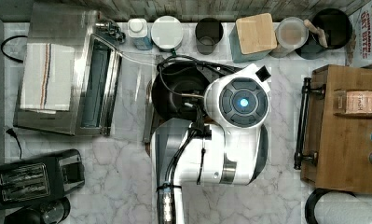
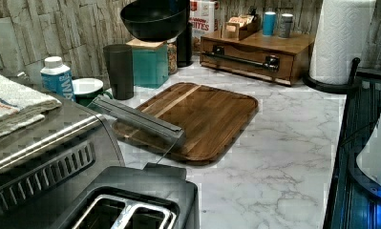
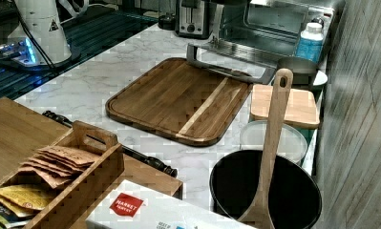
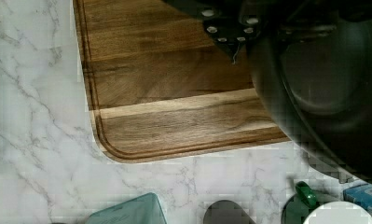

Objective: Pick up the bowl.

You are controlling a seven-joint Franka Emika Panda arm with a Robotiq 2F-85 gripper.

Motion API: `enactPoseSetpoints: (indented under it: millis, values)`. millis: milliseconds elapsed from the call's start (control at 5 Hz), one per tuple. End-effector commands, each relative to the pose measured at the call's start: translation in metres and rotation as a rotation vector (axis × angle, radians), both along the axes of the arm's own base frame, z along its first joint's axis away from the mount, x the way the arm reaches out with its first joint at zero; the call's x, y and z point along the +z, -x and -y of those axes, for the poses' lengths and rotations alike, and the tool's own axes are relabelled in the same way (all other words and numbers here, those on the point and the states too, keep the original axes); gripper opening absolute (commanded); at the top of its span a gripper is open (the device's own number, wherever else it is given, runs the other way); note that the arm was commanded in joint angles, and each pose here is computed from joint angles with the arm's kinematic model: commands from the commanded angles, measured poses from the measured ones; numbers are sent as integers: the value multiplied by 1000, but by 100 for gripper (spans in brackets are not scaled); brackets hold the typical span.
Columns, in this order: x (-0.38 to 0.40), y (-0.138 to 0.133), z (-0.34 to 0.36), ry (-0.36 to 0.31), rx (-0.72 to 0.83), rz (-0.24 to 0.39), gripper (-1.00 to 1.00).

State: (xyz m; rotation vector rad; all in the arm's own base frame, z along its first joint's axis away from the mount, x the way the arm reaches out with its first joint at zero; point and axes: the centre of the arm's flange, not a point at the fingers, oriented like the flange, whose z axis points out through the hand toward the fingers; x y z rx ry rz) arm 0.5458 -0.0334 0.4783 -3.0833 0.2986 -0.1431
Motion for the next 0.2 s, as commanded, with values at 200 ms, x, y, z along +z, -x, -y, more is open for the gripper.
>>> enactPoseSetpoints:
  millis: [200]
  values:
    - [41,1,7,-1,-38,90,-100]
